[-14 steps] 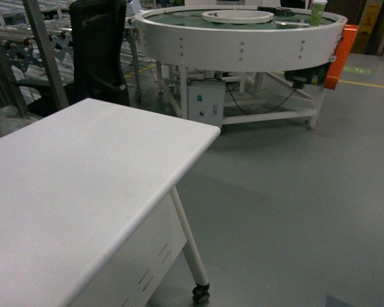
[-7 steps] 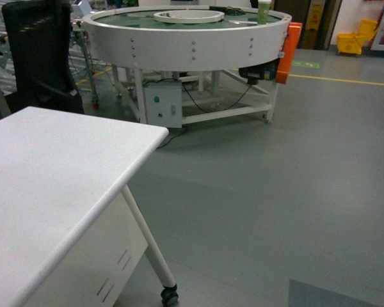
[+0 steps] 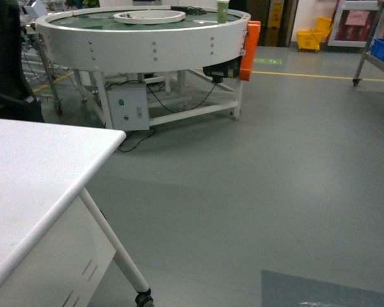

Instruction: Pick red block from blue box to shelf

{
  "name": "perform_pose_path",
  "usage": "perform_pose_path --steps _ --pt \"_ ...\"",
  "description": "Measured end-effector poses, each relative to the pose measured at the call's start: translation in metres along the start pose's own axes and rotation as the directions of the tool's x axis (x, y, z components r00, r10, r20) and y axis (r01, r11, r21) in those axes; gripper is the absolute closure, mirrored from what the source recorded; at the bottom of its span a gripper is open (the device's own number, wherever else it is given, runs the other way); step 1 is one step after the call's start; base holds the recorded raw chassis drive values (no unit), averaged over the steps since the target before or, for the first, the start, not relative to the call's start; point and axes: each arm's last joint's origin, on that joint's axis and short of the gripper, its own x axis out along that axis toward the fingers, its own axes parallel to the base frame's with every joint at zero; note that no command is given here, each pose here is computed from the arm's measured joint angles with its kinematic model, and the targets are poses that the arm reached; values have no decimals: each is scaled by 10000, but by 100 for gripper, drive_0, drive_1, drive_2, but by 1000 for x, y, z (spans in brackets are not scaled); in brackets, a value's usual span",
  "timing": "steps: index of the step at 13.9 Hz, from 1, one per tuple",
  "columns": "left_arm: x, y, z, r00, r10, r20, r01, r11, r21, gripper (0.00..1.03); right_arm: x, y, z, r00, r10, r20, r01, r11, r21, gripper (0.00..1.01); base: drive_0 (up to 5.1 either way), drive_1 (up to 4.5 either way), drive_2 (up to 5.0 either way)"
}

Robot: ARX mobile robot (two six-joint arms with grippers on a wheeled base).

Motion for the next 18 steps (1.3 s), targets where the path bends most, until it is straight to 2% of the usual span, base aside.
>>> perform_pose_path --steps 4,18 --pt "0 0 0 10000 0 11 0 10000 0 5 0 0 0 10000 0 0 0 10000 0 73 -139 -29 -248" --pt "0 0 0 10000 -4 50 4 10000 0 5 0 0 1 10000 -34 53 34 10000 7 73 1 429 -426"
